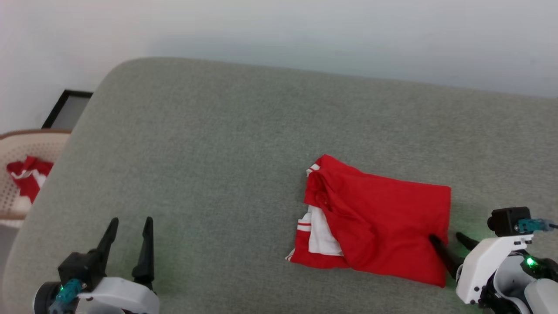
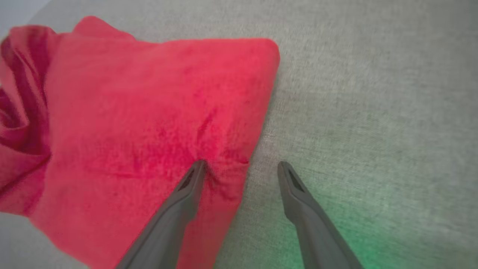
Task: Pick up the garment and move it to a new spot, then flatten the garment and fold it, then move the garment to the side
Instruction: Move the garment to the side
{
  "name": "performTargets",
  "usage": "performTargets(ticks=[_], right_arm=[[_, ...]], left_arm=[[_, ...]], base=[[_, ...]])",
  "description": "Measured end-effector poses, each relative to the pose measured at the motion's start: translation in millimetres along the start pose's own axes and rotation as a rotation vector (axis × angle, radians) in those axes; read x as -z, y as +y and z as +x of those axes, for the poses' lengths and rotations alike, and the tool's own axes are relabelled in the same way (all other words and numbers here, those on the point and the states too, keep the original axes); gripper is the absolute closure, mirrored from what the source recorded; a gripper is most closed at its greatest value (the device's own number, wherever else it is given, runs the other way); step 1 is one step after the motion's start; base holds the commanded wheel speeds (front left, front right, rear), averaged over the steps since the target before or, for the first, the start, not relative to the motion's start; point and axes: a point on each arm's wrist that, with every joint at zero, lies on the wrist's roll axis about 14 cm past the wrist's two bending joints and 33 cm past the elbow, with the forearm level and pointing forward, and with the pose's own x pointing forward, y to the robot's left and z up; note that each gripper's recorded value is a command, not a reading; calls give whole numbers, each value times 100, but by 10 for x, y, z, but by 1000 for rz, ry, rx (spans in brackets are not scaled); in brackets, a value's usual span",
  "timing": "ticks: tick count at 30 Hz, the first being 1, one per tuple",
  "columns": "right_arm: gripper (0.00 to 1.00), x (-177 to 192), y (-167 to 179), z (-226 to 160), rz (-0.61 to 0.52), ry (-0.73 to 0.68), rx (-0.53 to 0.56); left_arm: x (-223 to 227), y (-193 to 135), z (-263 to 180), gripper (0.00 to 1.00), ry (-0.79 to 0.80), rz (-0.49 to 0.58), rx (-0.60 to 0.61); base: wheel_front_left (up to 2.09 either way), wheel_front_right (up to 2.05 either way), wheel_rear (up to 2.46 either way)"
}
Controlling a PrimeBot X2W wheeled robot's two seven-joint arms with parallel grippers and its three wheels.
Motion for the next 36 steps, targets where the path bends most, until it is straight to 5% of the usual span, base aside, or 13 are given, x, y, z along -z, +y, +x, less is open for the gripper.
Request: performTargets(ticks=[7,8,9,24,36], right_arm=[[0,91,19,204,35,110,-12],[41,104,26,221,39,129,-16],[100,96,37,234,35,135,-19],[100,-193,-227,120,-43,118,38],[100,-670,-1058,-372,-136,51,247]], left_arm=[[43,14,29,0,14,5,-11],[46,9,34,0,15,6,-10],[51,4,36,0,16,5,-10],[-46,-270,305,0,-17,2,68],[-162,-907,788,0,-58,22,248]], base=[[0,0,0],[0,0,0],[0,0,0],[0,0,0],[0,0,0]])
